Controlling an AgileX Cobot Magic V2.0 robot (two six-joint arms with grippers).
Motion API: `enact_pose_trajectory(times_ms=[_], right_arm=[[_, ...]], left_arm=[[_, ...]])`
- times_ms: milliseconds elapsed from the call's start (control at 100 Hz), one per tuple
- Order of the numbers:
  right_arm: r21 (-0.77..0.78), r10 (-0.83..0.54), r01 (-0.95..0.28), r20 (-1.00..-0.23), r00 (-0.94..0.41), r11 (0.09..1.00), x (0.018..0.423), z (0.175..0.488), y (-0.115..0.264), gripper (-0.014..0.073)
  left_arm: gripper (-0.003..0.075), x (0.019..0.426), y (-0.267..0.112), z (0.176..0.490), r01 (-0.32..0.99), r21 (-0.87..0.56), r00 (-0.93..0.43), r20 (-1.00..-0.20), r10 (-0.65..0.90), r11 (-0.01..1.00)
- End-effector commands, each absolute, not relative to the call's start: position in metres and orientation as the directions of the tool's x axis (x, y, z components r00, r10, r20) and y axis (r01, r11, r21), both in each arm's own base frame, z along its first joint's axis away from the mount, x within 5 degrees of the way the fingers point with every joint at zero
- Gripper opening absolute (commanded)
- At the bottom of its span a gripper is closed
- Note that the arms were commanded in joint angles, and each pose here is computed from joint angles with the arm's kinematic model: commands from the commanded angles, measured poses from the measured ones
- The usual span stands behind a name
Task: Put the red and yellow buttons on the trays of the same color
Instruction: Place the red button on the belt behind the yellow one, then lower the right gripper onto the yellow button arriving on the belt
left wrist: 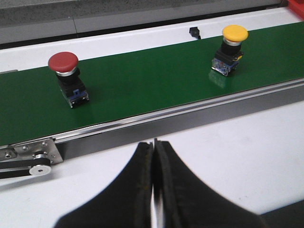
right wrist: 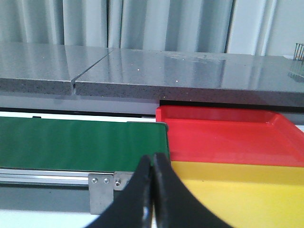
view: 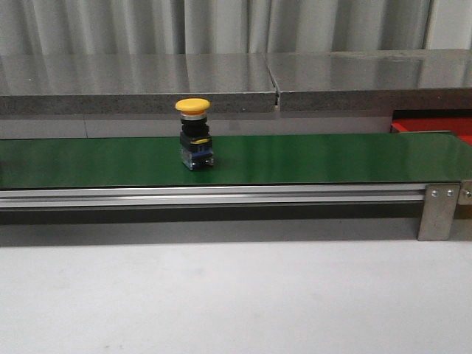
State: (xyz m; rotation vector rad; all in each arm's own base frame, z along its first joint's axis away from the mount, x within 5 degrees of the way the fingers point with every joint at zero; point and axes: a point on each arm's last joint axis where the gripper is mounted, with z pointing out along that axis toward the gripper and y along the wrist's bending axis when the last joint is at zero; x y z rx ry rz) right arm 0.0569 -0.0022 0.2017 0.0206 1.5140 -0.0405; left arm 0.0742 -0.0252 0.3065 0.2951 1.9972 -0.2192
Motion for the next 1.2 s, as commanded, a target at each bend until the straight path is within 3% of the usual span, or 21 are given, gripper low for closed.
enact_pose_trajectory(times_ms=[0, 460, 830, 1060, 1190], right_arm=[[-0.025, -0.032, 0.040, -0.983, 0.180, 0.999, 0.054, 0.217, -0.002, -0.0120], [0.003, 0.001, 0.047, -0.998, 0.062, 0.999, 0.059, 0.260, -0.003, -0.0120], [-0.002, 0.017, 0.061, -0.952, -0.306, 0.998, 0.104, 0.312, -0.006, -0.0120], [-0.034, -0.040, -0.023, -0.906, -0.421, 0.999, 0.142, 0.333, 0.003, -0.0116], [-0.033, -0.072, -0.086, -0.860, -0.506, 0.996, 0.165, 0.343, 0.014, -0.0004]], left_arm=[[-0.0019, 0.070, -0.025, 0.319, 0.303, -0.038, -0.320, -0.945, 0.064, 0.952], [-0.0019, 0.064, -0.024, 0.320, 0.304, -0.033, -0.299, -0.952, 0.063, 0.952], [-0.0019, 0.064, -0.024, 0.320, 0.304, -0.033, -0.299, -0.952, 0.063, 0.952], [-0.0019, 0.064, -0.024, 0.320, 0.304, -0.033, -0.299, -0.952, 0.063, 0.952], [-0.0019, 0.064, -0.024, 0.320, 0.304, -0.033, -0.299, -0.952, 0.063, 0.952]])
